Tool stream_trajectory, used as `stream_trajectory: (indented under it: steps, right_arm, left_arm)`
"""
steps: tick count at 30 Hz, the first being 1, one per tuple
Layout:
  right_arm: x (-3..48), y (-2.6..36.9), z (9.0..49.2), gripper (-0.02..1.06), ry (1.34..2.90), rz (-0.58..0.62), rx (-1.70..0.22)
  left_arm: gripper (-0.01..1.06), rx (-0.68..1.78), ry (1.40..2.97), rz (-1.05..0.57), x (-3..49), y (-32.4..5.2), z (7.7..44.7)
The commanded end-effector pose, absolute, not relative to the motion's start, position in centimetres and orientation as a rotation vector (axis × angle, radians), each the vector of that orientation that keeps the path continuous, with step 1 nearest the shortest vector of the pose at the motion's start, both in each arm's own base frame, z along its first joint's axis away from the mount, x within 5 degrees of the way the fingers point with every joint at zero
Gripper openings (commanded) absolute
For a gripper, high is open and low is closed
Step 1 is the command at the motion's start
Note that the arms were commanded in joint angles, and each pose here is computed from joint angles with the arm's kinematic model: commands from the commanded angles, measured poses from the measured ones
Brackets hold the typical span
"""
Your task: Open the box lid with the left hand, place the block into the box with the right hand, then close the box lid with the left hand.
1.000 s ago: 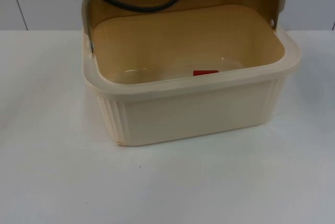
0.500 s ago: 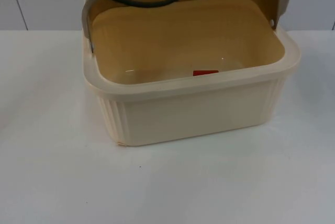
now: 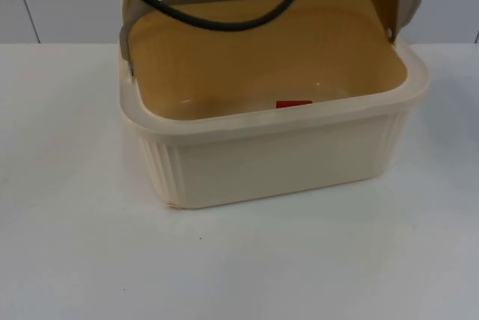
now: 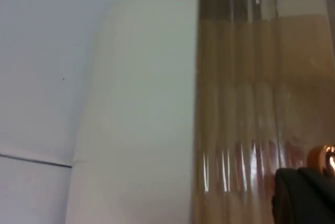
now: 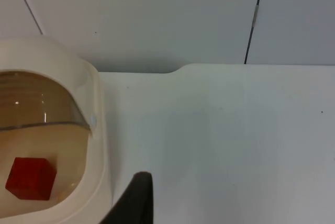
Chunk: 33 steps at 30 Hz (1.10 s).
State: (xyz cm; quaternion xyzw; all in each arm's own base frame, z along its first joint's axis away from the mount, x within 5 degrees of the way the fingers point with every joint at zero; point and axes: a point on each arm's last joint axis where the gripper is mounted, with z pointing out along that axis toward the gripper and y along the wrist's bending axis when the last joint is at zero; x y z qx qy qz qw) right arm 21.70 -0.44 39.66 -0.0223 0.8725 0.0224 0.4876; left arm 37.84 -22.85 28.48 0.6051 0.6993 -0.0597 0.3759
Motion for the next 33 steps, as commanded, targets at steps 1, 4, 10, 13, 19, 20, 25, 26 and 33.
stream_trajectory:
  steps: [1, 4, 10, 13, 19, 20, 25, 26, 33]
  right_arm:
    - [21.6, -0.4, 40.0, 1.05, 2.114, 0.055, -0.062]
    - [21.6, -0.4, 40.0, 1.05, 2.114, 0.056, -0.060]
    - [21.6, -0.4, 40.0, 1.05, 2.114, 0.056, -0.060]
    - [21.6, -0.4, 40.0, 1.05, 2.116, 0.056, -0.060]
    - [21.6, -0.4, 40.0, 1.05, 2.116, 0.056, -0.060]
    - [21.6, -0.4, 40.0, 1.05, 2.116, 0.056, -0.060]
    - [21.6, -0.3, 39.9, 1.05, 2.120, 0.063, -0.056]
    - [21.6, -0.3, 39.9, 1.05, 2.120, 0.063, -0.056]
    - [21.6, -0.3, 39.9, 1.05, 2.119, 0.066, -0.055]
  left_arm:
    - [0.00, 1.588, 1.830, -0.137, 37.4, -22.9, 27.1]
    - [0.00, 1.606, 1.840, -0.143, 36.7, -23.3, 26.2]
    - [0.00, 1.636, 1.827, -0.128, 35.0, -24.2, 24.6]
    - [0.00, 1.654, 1.823, -0.114, 34.3, -24.2, 23.9]
    - [0.00, 1.603, 1.780, -0.047, 31.9, -23.9, 22.1]
    - [0.00, 1.603, 1.780, -0.047, 31.9, -23.9, 22.1]
    - [0.00, 1.610, 1.749, -0.039, 29.7, -23.9, 21.5]
    - [0.00, 1.609, 1.741, -0.053, 29.1, -24.1, 21.8]
    - [0.00, 1.476, 1.657, -0.173, 25.9, -25.1, 27.3]
